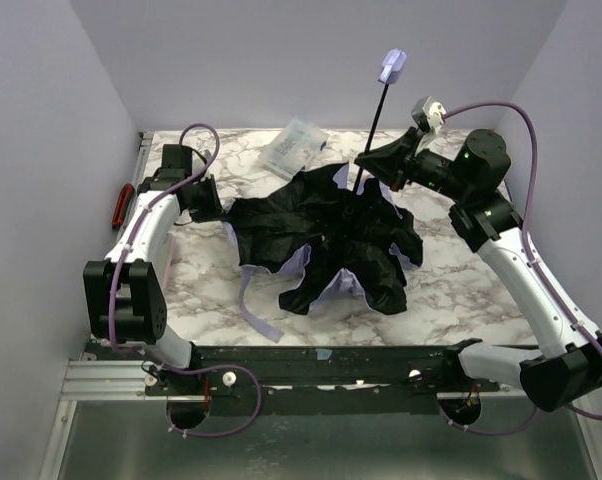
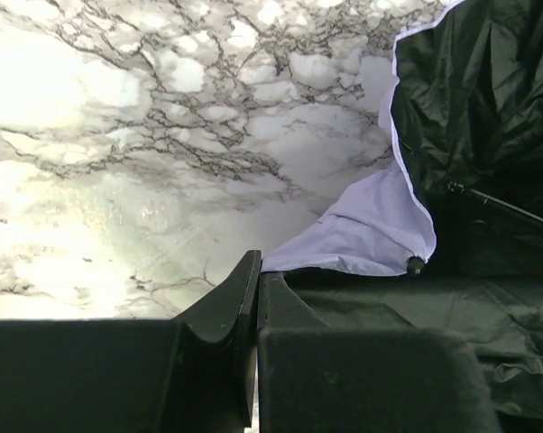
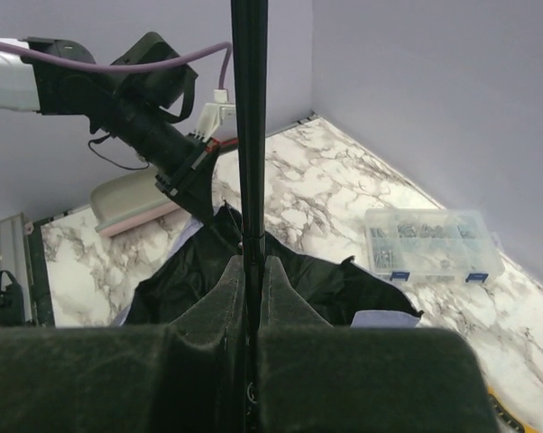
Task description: Open the umbrella
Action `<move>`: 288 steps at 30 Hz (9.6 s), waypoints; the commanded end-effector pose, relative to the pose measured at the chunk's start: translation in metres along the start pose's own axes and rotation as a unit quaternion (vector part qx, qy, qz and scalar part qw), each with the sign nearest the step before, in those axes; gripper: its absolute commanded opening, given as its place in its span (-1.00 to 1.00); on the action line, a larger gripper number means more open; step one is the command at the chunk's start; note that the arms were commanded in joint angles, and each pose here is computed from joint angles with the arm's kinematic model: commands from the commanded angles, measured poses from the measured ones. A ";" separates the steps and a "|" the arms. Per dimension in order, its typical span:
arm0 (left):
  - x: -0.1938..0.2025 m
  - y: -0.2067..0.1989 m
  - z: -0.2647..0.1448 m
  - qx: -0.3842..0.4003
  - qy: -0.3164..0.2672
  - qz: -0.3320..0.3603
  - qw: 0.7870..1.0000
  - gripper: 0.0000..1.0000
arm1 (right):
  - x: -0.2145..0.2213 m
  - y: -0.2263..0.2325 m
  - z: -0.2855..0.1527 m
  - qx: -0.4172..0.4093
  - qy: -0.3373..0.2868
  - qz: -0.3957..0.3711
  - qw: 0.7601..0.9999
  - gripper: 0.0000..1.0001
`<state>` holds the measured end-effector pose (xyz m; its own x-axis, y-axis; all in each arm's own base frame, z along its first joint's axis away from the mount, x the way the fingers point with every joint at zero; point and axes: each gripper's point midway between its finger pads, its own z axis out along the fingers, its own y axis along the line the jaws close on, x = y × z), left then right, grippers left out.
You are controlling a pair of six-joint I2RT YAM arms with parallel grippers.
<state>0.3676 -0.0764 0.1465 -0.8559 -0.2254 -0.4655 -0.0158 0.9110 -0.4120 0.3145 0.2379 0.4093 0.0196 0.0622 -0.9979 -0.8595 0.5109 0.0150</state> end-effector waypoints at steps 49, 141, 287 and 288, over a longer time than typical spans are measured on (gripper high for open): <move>-0.025 -0.262 -0.015 0.290 -0.163 0.439 0.834 -0.12 | -0.019 0.127 0.013 -0.283 0.006 0.014 0.959 -0.99; 0.027 -0.248 -0.154 0.431 -0.293 0.548 0.654 -1.00 | 0.183 -0.143 -0.079 0.220 0.330 -0.031 0.918 -0.99; 0.037 -0.285 -0.105 0.475 -0.201 0.494 0.700 -0.53 | -0.192 0.040 0.056 0.004 -0.305 -0.012 0.952 -0.99; 0.035 -0.283 -0.102 0.466 -0.205 0.495 0.704 -0.35 | -0.195 0.042 0.055 0.002 -0.310 -0.010 0.951 -0.99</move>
<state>0.2852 -0.3074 0.3362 -0.0261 0.0735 -0.9970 0.9963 0.0840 -0.0199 0.3107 0.3151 0.5597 0.2239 0.4649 -0.8566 -0.8823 0.4701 0.0245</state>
